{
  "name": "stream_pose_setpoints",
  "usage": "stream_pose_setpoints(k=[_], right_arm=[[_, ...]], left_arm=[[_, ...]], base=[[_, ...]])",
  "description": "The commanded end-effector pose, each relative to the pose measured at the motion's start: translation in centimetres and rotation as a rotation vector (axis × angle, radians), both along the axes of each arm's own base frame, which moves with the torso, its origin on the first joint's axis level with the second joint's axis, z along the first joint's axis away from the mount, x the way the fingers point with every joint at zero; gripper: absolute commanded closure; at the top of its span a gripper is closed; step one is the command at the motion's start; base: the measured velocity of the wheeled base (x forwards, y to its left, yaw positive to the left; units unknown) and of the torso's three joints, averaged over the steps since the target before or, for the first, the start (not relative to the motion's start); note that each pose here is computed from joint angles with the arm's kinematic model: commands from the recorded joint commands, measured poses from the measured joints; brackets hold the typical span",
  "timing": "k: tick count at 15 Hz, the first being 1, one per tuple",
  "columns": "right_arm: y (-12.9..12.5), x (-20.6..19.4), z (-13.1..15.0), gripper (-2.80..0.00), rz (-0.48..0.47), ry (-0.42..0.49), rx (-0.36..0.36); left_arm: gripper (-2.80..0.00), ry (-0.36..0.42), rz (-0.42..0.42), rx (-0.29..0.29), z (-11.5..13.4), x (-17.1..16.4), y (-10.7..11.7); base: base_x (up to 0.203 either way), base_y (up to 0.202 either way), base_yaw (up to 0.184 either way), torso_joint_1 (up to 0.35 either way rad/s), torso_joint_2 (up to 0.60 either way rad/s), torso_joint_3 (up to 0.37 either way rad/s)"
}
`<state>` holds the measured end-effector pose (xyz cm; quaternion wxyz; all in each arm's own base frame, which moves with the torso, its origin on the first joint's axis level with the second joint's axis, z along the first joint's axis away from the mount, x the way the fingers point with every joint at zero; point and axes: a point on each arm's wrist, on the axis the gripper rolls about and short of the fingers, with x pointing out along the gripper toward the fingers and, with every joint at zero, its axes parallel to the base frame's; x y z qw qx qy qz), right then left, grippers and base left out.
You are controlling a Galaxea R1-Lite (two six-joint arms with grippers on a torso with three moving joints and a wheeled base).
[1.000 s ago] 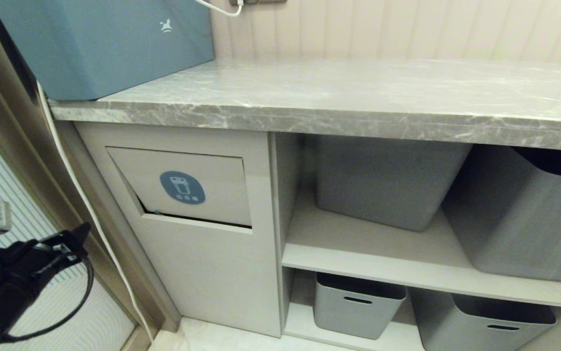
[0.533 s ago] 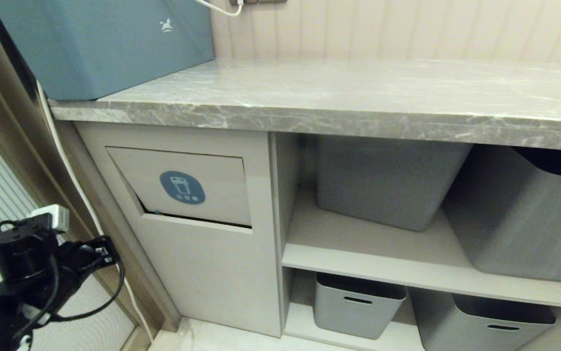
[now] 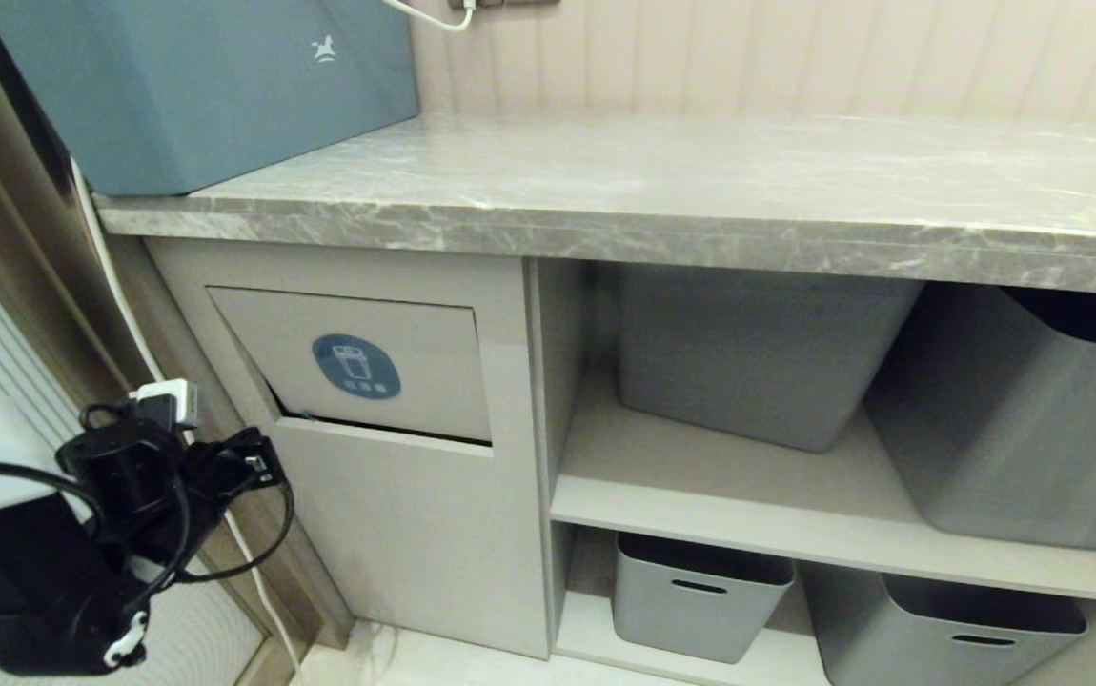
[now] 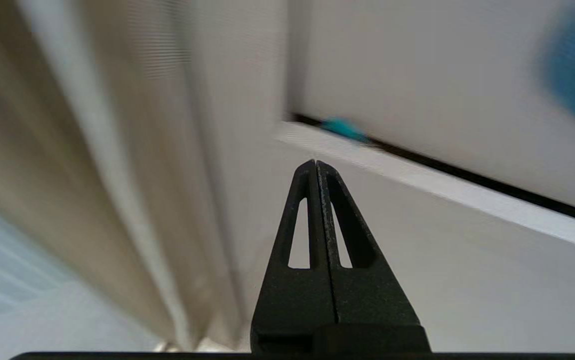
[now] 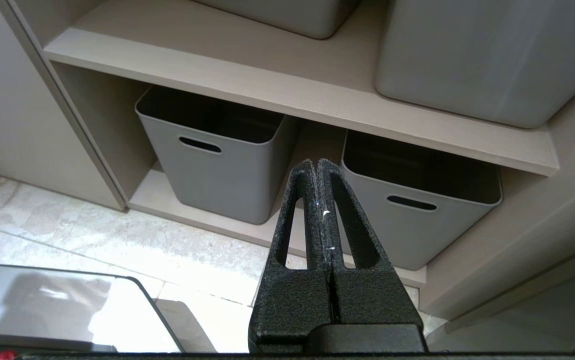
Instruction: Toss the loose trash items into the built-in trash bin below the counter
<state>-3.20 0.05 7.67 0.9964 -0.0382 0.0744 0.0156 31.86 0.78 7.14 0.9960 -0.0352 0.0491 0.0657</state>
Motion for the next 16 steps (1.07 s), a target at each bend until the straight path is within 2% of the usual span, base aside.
stream_pose_setpoints(k=[1, 5, 16], right_arm=[[0.0, 0.0, 0.0, 0.00, 0.000, 0.000, -0.002], [0.0, 0.0, 0.0, 0.00, -0.001, 0.000, 0.000], [0.0, 0.0, 0.0, 0.00, -0.007, 0.002, -0.001]], left_arm=[[0.00, -0.016, -0.024, -0.001, 0.1, 0.4, -0.8], [0.00, 0.006, -0.025, 0.001, -0.8, 1.1, -0.9], [0.00, -0.017, -0.013, 0.001, -1.4, 3.1, -0.8]], base=[[0.000, 0.000, 0.000, 0.000, 0.00, 0.000], [0.000, 0.000, 0.000, 0.000, 0.00, 0.000], [0.000, 0.000, 0.000, 0.000, 0.00, 0.000]])
